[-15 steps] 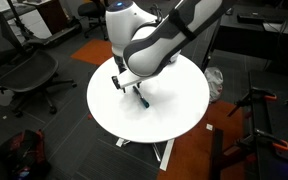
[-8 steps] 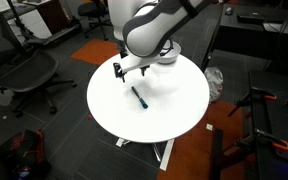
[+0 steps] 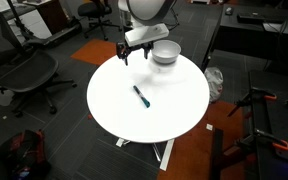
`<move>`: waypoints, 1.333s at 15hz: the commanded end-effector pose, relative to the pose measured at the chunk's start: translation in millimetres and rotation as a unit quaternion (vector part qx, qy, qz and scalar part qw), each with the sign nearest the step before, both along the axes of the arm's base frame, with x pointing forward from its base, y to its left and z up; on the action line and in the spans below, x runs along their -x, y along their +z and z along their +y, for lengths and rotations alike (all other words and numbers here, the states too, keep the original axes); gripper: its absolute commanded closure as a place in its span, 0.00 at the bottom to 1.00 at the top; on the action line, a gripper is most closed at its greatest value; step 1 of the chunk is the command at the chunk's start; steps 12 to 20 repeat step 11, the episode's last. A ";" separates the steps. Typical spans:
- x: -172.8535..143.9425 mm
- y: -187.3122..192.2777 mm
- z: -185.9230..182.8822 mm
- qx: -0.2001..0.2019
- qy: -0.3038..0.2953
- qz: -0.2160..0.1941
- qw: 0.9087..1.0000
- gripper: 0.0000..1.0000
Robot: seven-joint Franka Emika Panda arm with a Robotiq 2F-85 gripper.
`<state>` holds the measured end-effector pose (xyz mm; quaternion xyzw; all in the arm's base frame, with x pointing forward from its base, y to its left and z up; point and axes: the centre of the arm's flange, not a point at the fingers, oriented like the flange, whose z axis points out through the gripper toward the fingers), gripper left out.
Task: Remove the marker from the bowl and put it on the table
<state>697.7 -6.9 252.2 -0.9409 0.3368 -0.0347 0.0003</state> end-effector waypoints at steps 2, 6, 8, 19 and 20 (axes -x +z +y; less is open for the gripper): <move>22.0 37.3 -6.6 -0.013 0.015 -0.004 1.000 0.00; 25.2 48.3 -4.9 -0.014 0.026 -0.011 0.999 0.00; 10.3 38.1 -4.5 -0.002 0.019 -0.017 1.000 0.00; 12.2 39.2 -4.4 -0.002 0.020 -0.016 1.000 0.00; 12.2 39.2 -4.4 -0.002 0.020 -0.016 1.000 0.00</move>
